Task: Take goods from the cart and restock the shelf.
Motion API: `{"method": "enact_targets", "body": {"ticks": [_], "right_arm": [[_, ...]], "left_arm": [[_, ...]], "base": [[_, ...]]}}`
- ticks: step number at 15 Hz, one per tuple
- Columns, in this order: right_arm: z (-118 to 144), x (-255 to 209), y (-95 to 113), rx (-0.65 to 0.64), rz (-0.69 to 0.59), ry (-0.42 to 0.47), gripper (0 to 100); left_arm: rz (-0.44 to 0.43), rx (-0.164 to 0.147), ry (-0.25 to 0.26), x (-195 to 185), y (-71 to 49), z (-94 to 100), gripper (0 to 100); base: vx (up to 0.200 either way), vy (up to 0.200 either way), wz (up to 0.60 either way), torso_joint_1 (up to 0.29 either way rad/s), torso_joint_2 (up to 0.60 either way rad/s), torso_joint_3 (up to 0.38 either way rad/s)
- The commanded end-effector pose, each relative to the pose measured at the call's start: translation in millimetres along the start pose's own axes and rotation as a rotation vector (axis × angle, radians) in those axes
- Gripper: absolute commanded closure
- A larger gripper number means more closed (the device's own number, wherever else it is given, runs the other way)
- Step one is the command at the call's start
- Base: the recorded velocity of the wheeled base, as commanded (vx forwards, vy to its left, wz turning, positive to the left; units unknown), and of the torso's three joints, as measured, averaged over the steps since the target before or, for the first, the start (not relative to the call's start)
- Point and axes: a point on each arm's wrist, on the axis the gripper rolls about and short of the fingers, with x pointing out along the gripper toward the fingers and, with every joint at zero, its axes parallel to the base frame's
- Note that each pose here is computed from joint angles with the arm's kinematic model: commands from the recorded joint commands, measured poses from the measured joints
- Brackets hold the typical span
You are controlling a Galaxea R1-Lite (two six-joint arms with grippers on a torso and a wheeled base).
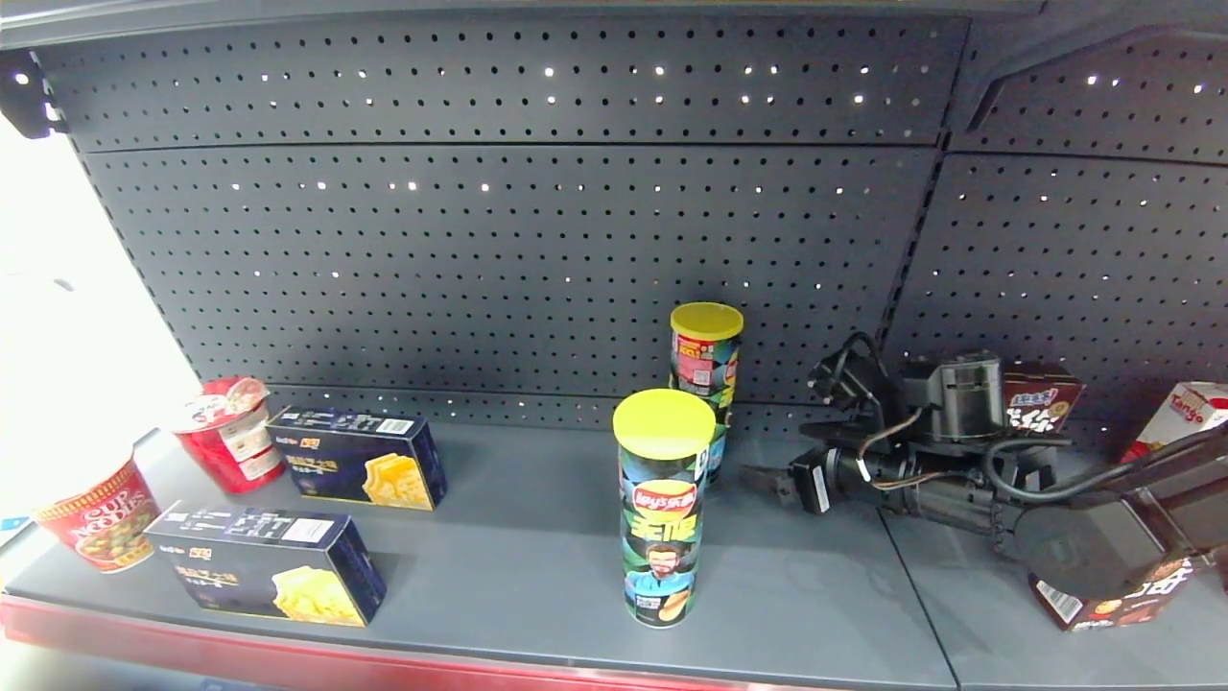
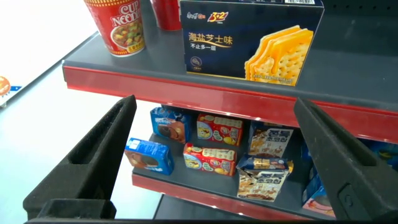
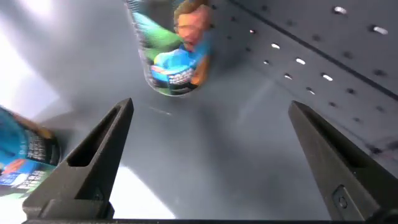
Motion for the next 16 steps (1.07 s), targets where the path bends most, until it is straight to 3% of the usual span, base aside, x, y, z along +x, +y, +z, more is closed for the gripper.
{"method": "enact_targets", "body": {"ticks": [1,6,16], "right_arm": [[0.6,-1.7,-7.7,0.008,-0.031,-0.005,0],[0.5,20.7,-14.8,0.054,-0.136,-0.037,0],[4.4,42.4,-2.5,0.059,-0.099,-0.069,0]], "left_arm": [[0.000,0.001,0.002,0.1,0.0,0.0,0],[0.000,0.001,0.002,0.1,0.0,0.0,0],[0.000,-0.001,0.002,0.1,0.0,0.0,0]], "base": [[0.000,0.000,0.00,0.000,0.00,0.000],[0.000,0.000,0.00,0.000,0.00,0.000],[0.000,0.000,0.00,0.000,0.00,0.000]]}}
